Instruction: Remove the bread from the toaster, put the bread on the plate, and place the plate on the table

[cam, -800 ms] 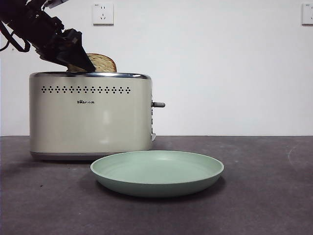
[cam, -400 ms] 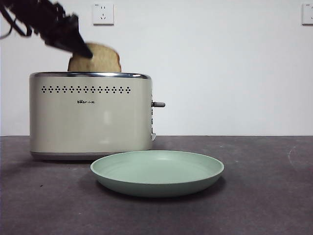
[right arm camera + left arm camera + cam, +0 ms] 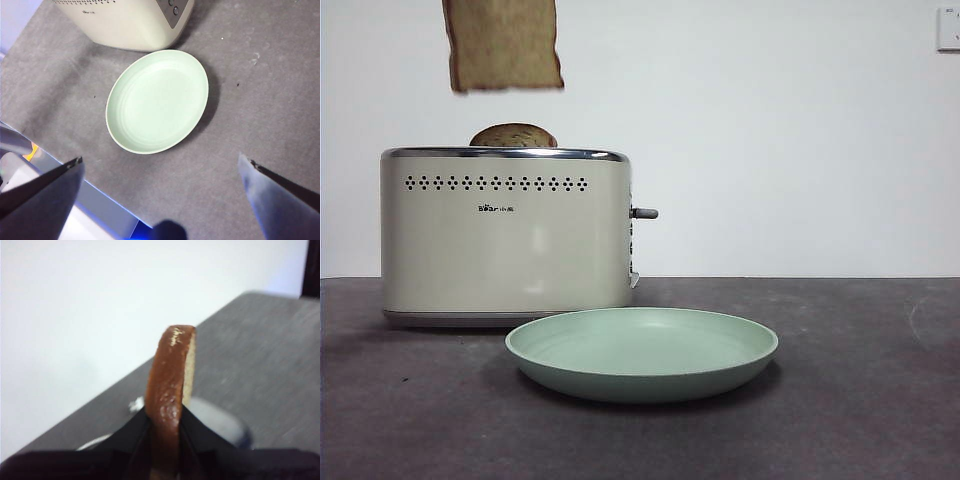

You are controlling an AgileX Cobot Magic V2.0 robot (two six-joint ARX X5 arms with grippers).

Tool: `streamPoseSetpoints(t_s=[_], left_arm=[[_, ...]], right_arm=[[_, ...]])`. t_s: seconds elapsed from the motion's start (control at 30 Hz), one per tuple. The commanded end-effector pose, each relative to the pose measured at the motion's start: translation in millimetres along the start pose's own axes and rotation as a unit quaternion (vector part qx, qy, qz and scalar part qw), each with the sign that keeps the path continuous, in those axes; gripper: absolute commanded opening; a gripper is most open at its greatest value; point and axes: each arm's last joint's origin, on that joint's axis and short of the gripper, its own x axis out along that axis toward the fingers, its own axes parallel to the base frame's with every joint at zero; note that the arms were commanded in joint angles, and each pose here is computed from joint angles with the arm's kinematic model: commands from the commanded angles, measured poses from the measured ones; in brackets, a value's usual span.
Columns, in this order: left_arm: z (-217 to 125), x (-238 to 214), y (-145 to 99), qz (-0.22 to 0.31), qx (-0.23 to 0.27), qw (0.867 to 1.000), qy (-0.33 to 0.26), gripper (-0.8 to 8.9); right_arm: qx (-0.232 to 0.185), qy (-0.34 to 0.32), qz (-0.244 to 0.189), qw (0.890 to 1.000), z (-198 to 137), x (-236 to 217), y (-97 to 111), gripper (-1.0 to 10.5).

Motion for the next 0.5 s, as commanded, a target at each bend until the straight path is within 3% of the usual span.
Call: streamPoseSetpoints(t_s=[0.03,0.23,0.33,0.5], left_arm=[[17,-26,-9,0.001,-0.025,0.999,-0.036,-0.08],[31,-83,-34,0.003,-0.053,0.998,-0.045,-0.08],[29,-105,-47,-0.005,-0.067,0.997,-0.023,-0.08],[20,-130,-69,-0.086,-0.096,0.992,0.013,-0.08]], right_arm=[[-0.006,-0.002,0.000,1.000,3,4,-2,6.6],[0.008,0.003,0.000,1.000,13,18,-13,6.5],[0.012,0.009,0.004,1.000,19,30,-20,5.7],[0.019,0.042,0.023,0.999,26,61,-27,5.6]])
